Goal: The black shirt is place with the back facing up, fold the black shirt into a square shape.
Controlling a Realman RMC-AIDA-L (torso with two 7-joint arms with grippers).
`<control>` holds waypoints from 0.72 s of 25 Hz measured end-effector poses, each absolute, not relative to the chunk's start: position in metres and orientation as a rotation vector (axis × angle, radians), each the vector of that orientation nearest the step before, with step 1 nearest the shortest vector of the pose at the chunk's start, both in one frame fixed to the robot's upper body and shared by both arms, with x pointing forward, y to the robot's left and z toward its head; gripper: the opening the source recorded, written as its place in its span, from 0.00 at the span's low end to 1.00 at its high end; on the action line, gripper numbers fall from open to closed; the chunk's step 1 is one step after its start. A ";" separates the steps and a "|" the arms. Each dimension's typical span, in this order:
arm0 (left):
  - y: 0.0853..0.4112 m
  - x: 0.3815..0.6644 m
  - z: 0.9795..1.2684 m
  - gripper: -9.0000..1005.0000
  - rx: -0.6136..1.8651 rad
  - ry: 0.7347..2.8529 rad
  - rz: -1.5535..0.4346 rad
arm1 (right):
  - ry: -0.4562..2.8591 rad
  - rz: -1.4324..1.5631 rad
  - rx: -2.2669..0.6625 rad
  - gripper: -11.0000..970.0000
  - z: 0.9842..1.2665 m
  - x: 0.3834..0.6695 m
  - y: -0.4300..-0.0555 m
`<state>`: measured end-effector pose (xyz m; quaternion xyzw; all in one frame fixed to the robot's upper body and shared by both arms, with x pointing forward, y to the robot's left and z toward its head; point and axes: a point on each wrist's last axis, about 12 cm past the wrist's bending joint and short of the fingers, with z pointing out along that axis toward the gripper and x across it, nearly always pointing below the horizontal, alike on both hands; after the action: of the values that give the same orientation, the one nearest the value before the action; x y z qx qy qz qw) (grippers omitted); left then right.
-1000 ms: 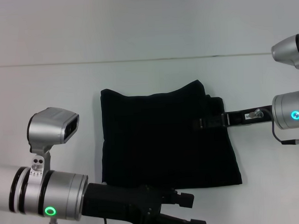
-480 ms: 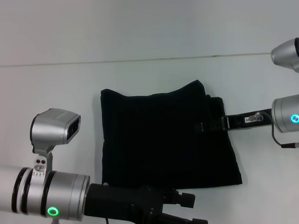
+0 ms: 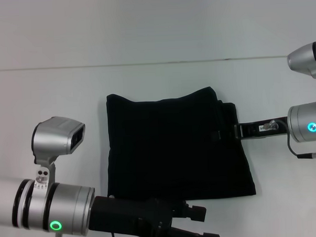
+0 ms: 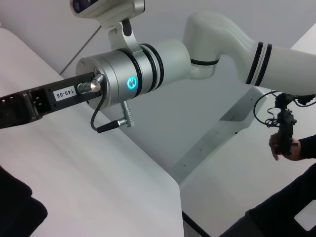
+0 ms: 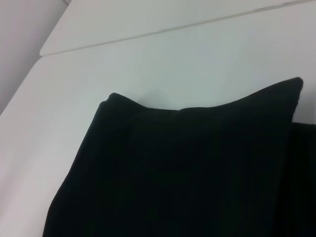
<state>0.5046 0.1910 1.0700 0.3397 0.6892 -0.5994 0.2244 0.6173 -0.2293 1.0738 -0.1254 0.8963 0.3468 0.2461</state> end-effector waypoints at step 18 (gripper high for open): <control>0.191 0.505 1.070 0.95 0.914 1.912 -1.655 | 2.372 1.018 -0.352 0.07 1.084 0.612 -0.246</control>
<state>0.5052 0.1908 1.0695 0.3314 0.6929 -0.5999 0.2242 0.6121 -0.2458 1.0843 -0.1301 0.8780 0.3768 0.2651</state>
